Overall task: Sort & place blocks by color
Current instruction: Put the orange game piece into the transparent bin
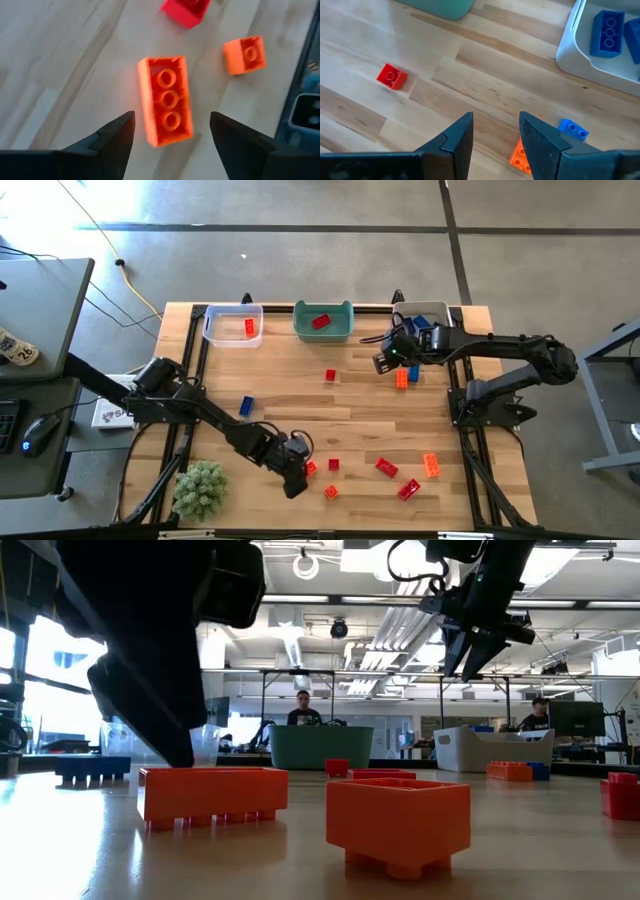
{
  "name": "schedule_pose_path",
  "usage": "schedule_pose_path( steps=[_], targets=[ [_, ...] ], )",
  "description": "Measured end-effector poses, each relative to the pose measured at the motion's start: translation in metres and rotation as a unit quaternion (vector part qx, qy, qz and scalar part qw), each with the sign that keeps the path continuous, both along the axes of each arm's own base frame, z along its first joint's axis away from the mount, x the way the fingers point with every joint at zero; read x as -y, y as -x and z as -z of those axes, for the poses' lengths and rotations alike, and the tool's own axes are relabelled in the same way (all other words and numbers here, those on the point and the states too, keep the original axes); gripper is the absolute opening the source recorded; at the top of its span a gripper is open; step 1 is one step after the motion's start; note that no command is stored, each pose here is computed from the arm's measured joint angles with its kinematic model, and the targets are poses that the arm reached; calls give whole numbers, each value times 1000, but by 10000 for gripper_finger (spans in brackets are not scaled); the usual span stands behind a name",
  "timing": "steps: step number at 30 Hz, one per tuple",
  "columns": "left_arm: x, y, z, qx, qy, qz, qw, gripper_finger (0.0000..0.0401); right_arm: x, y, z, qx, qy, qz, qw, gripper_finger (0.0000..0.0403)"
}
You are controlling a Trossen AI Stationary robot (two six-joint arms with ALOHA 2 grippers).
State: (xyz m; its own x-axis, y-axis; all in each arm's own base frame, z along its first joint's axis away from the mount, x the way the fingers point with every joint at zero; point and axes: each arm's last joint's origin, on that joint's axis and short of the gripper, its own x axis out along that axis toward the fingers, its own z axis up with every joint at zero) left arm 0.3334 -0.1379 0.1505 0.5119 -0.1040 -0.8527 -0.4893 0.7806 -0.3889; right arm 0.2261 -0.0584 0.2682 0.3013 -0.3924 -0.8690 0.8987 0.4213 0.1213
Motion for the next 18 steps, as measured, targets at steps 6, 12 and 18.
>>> schedule_pose_path(
  steps=[6, 12, 18],
  targets=[
    [2, -4, 11, -3, 1, 2, 1000, 248, 0, 0, 0, 2, 0, 2, 1000, 146],
    [3, -6, 23, -15, -6, 7, 1000, 248, 0, 0, 0, 2, -1, 1, 1000, 146],
    [3, -7, 32, -18, -32, -3, 999, 247, 0, -1, 0, 3, 0, 0, 1000, 146]
  ],
)
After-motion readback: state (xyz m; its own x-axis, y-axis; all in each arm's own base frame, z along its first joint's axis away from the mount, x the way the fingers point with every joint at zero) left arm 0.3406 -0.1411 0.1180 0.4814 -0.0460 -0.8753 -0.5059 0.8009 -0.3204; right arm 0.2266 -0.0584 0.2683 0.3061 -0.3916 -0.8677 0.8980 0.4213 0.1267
